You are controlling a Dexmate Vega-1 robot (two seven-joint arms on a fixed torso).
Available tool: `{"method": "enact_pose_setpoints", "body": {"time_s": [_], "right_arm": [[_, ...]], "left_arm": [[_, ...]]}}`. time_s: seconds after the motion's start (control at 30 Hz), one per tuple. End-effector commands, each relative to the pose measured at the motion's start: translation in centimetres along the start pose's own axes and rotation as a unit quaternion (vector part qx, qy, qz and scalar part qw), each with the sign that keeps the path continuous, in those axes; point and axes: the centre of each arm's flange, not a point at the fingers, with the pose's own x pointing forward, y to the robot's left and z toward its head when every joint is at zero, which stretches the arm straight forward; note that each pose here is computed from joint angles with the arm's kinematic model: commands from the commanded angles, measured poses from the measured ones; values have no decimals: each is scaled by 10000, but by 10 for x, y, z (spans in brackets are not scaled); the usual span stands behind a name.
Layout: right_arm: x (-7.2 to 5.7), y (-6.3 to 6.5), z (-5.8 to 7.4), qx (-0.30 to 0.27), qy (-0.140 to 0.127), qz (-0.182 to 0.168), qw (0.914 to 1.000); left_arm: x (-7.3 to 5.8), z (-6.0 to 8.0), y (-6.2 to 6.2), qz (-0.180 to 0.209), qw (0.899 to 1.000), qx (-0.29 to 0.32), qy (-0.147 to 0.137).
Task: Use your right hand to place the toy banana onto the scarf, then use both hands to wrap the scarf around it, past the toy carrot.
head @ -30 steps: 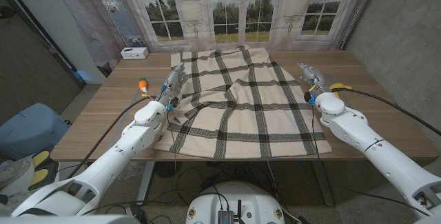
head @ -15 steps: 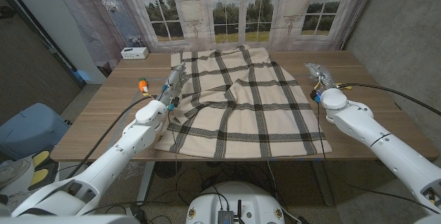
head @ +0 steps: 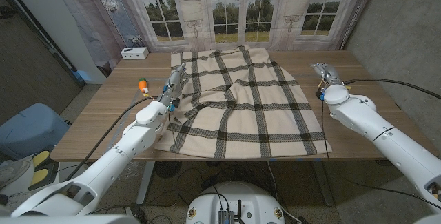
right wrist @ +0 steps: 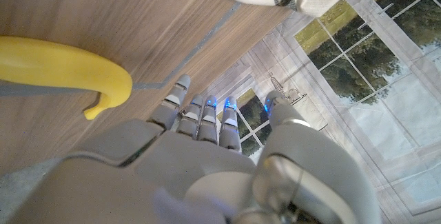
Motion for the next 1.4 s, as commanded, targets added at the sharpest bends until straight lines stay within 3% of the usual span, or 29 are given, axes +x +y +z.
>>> {"method": "enact_pose_setpoints", "body": {"time_s": [0.03, 0.37, 0.7, 1.23, 1.4], "right_arm": [[-3, -8, -2, -464, 507, -315, 9971], [-6, -7, -10, -616, 920, -379, 9931], [-8, -6, -16, -955, 1343, -707, 9838], [-1, 5, -18, -1602, 2202, -824, 9587], [2, 6, -19, -1698, 2364, -833, 9531]], "left_arm": [[-2, 1, -2, -16, 10000, 8, 2], [-1, 1, -3, -64, 10000, 23, 23], [0, 0, -2, -77, 10000, 6, 32], [3, 0, -1, -57, 10000, 12, 29], [4, 0, 0, -46, 10000, 16, 36]]}}
